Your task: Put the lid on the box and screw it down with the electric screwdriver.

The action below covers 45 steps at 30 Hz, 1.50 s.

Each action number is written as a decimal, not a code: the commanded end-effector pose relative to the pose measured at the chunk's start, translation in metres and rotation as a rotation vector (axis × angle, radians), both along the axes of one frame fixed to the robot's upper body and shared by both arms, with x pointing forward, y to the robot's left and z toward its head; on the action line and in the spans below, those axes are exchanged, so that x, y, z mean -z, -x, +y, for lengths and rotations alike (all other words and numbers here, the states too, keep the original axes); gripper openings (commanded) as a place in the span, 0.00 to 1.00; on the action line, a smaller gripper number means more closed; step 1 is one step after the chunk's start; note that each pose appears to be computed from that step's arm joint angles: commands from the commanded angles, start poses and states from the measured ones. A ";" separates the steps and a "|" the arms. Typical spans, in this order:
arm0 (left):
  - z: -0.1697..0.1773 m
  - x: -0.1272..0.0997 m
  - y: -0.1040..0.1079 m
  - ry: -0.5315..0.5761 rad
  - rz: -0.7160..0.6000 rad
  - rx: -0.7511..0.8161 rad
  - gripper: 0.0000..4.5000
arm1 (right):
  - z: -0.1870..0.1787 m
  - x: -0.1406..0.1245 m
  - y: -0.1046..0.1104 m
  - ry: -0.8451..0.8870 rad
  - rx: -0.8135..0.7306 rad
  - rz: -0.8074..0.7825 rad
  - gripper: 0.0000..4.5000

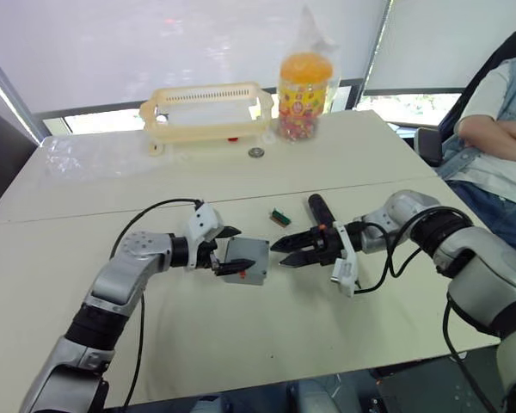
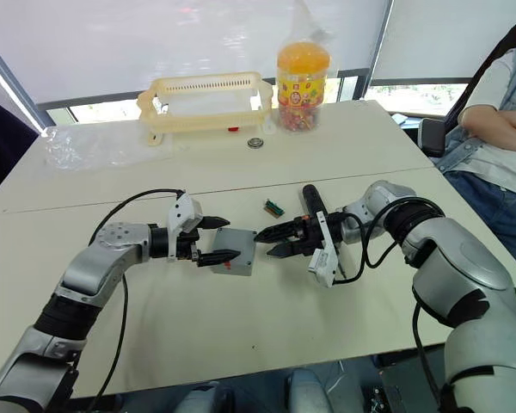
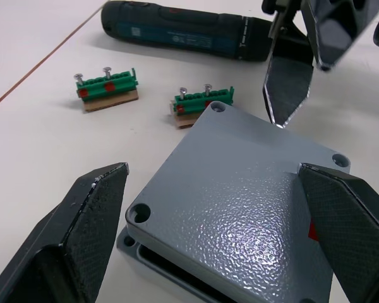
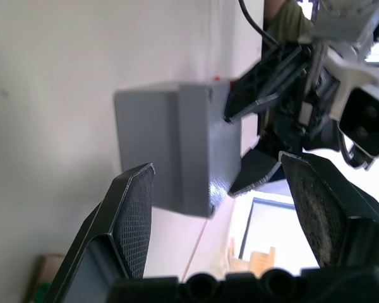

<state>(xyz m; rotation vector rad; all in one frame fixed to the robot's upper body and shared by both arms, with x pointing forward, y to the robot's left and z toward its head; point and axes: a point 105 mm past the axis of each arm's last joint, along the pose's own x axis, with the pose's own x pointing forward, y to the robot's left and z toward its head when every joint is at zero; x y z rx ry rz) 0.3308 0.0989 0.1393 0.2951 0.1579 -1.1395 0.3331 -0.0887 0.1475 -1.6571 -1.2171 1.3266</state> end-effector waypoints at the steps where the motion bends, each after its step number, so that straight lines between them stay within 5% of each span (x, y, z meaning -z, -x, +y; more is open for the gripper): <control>1: 0.012 -0.001 -0.003 -0.016 -0.017 -0.054 0.98 | -0.002 -0.025 -0.006 -0.089 0.038 -0.018 0.76; 6: 0.015 -0.011 -0.001 0.040 -0.010 -0.085 0.98 | -0.012 -0.048 -0.004 -0.250 0.123 0.108 0.70; 8: 0.016 -0.011 0.000 0.040 -0.008 -0.089 0.98 | -0.016 -0.052 -0.003 -0.312 0.148 0.182 0.57; 13: 0.016 -0.011 0.001 0.046 -0.004 -0.097 0.98 | -0.017 -0.035 -0.001 -0.422 0.312 0.422 0.02; 16: 0.016 -0.012 0.001 0.051 -0.005 -0.100 0.98 | -0.006 -0.022 0.019 -0.428 0.437 0.830 0.02; 20: 0.015 -0.014 0.001 0.057 -0.006 -0.097 0.98 | 0.002 -0.019 0.031 -0.407 0.499 1.056 0.02; 32: 0.014 -0.015 0.002 0.063 -0.004 -0.095 0.98 | 0.006 -0.002 0.034 -0.367 0.601 1.124 0.02; 39: 0.015 -0.012 0.004 0.058 -0.002 -0.099 0.98 | 0.004 -0.042 0.036 -0.541 0.508 1.190 0.02; 45: 0.013 -0.012 0.004 0.062 -0.002 -0.095 0.98 | -0.010 -0.065 0.019 -0.805 0.605 1.315 0.02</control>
